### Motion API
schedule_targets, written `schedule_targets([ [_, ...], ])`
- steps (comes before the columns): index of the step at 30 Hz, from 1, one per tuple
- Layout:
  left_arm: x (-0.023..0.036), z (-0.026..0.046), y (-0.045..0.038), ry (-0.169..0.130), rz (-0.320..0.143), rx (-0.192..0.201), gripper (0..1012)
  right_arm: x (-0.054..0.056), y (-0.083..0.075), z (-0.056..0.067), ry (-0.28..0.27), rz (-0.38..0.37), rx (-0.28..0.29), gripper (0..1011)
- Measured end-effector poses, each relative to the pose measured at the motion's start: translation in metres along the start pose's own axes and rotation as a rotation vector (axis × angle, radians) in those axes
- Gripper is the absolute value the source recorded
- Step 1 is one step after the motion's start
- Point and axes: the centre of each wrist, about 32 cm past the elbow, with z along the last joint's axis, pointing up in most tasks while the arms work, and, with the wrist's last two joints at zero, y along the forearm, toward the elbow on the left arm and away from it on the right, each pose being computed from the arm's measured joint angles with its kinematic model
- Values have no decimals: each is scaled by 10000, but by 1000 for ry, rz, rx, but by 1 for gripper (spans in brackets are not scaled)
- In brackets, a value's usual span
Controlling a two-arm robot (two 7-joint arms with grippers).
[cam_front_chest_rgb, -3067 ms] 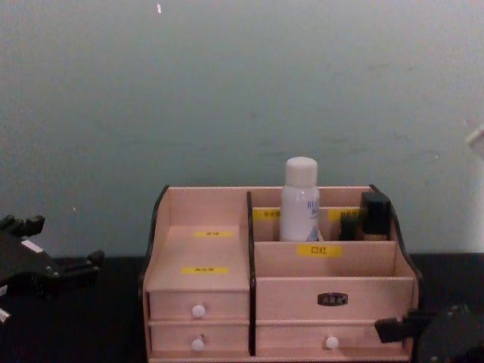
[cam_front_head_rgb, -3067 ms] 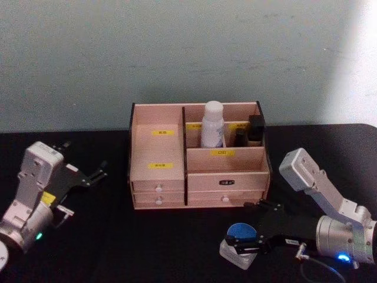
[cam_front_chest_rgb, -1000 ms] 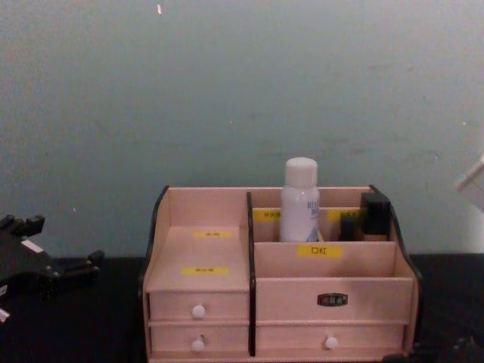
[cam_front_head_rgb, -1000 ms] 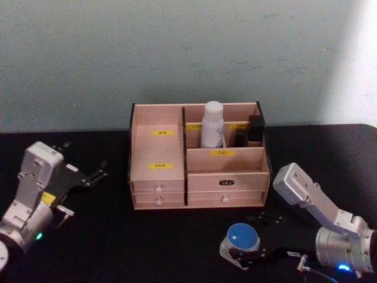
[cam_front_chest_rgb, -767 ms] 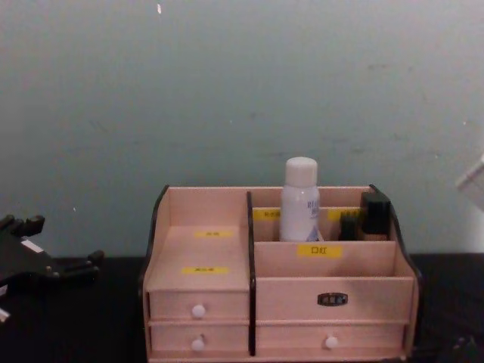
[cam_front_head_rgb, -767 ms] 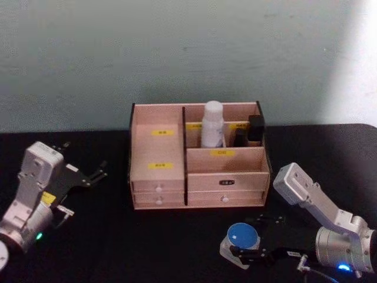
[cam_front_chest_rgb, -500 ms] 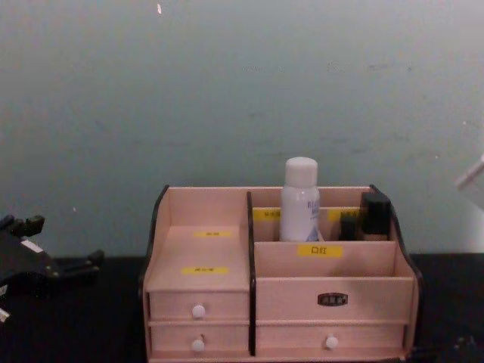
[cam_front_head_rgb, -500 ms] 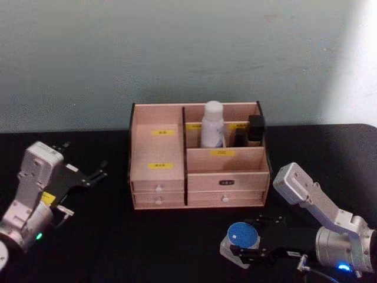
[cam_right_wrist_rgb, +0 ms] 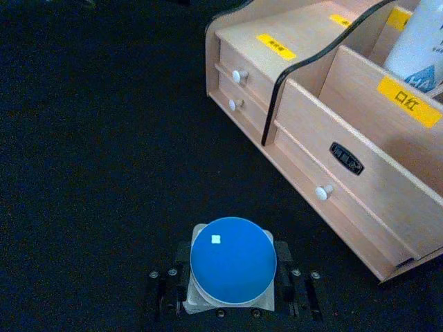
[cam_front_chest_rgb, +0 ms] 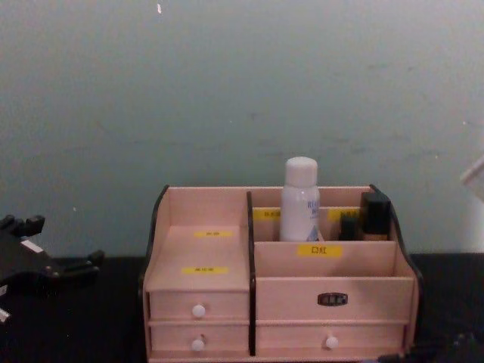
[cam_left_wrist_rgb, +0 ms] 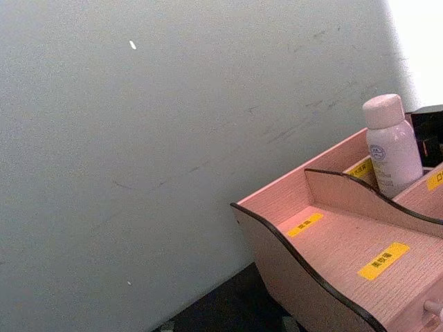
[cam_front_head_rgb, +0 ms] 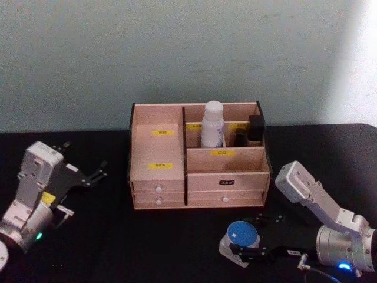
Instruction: Pick up the facial cleanser and watermelon frost from the table and place them into the tiered storage box.
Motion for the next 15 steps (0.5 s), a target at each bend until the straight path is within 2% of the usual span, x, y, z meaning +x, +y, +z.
schedule_targets([
  [8,0,0,0,0,0,0,1001,56,-31,18,14,8,48,726],
  [15,0,0,0,0,0,0,1001,101,-62,85,14,10,80,726],
])
